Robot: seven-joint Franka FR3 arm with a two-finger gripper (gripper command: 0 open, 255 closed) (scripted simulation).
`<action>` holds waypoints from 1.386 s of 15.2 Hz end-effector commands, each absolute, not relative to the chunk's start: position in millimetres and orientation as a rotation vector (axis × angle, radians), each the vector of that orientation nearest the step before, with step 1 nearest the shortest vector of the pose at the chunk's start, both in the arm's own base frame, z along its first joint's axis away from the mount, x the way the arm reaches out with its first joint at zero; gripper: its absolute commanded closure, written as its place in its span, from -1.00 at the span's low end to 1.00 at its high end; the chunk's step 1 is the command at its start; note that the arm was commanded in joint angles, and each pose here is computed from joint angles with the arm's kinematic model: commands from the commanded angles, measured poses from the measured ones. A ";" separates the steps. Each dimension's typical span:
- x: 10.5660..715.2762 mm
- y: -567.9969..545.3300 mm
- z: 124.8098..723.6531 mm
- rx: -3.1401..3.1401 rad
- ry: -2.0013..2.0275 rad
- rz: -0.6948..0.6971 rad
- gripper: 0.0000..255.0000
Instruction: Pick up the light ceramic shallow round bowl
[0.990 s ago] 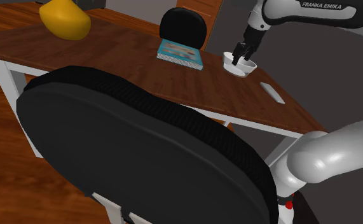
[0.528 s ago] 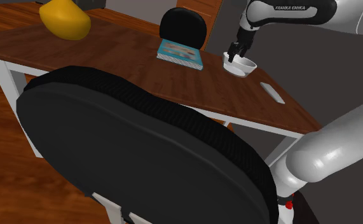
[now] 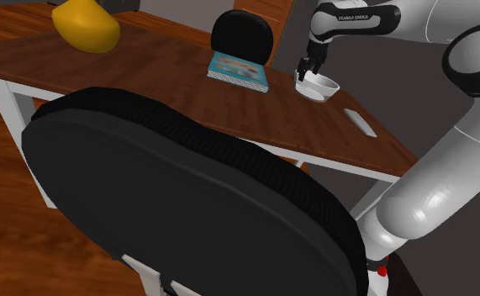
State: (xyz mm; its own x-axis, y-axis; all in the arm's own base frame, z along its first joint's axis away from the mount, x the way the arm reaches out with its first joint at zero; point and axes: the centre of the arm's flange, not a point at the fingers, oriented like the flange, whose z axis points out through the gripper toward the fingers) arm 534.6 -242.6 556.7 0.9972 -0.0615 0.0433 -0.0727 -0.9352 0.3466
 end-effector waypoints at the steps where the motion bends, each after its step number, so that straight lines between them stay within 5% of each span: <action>1: 537.3 -244.3 547.7 2.782 -0.095 0.044 -1.00; 8: 537.3 -244.3 523.6 2.782 -0.095 0.044 -1.00; 9: 537.5 -244.1 523.9 2.782 -0.095 0.044 1.00; 21: 537.3 -244.3 539.4 2.782 -0.095 0.044 1.00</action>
State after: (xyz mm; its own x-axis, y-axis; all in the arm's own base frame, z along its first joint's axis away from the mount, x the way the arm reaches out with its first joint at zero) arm 537.3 -244.8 534.2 0.9973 -0.0607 0.0415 -0.0713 -0.9346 0.3485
